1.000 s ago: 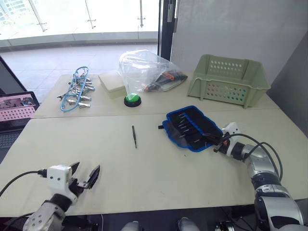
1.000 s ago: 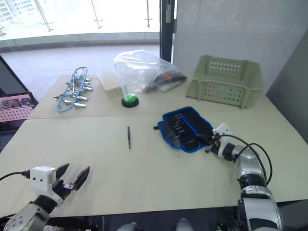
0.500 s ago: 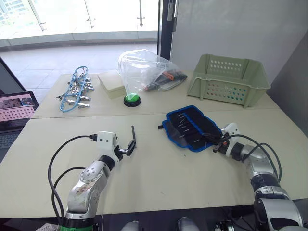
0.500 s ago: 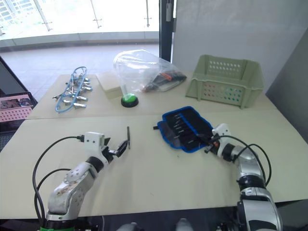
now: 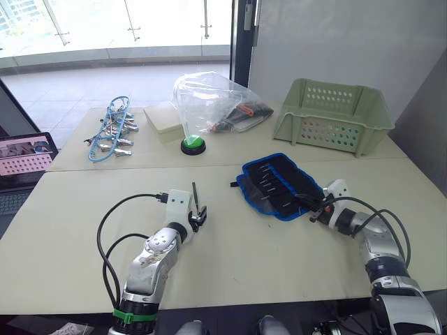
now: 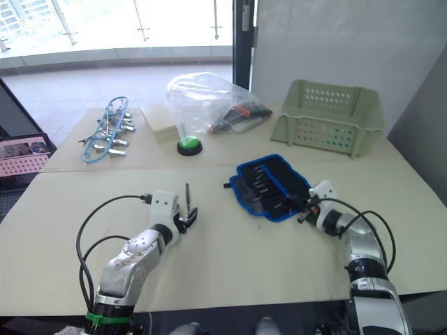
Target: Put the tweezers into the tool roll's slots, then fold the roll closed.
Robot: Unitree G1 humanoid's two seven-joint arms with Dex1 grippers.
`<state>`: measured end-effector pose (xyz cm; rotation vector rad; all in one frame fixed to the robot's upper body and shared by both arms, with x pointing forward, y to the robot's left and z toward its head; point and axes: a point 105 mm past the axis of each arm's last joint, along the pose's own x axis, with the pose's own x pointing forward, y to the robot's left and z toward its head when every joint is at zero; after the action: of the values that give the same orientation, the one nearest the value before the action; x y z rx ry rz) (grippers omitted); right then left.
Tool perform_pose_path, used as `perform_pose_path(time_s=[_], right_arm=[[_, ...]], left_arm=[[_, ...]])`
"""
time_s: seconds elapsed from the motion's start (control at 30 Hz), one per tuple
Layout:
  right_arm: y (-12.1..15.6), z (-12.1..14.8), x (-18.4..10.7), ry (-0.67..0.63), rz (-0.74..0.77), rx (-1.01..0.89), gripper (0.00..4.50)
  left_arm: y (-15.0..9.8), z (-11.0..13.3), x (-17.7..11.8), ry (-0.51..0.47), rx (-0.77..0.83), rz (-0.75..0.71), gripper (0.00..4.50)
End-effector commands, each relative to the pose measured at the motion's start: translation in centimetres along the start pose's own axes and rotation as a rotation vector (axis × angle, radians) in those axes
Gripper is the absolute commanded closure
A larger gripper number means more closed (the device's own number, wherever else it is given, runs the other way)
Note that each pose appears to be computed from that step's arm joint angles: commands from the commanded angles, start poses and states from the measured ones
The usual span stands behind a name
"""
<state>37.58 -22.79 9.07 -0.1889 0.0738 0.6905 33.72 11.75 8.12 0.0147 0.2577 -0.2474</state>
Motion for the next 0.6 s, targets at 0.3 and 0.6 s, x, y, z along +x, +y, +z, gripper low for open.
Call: perform_pose_path(time_s=[0.3,0.6], right_arm=[[-0.2,0.1,-0.5,0.011,-0.006,-0.005,4.50],[-0.4,1.3,-0.5,-0.039,-0.017,-0.013,4.50]], left_arm=[[3.2,1.4,-1.3,-0.078,0.059,0.030,4.47],[2.9,5.9,-2.3,-0.202,0.237,-0.225,4.47]])
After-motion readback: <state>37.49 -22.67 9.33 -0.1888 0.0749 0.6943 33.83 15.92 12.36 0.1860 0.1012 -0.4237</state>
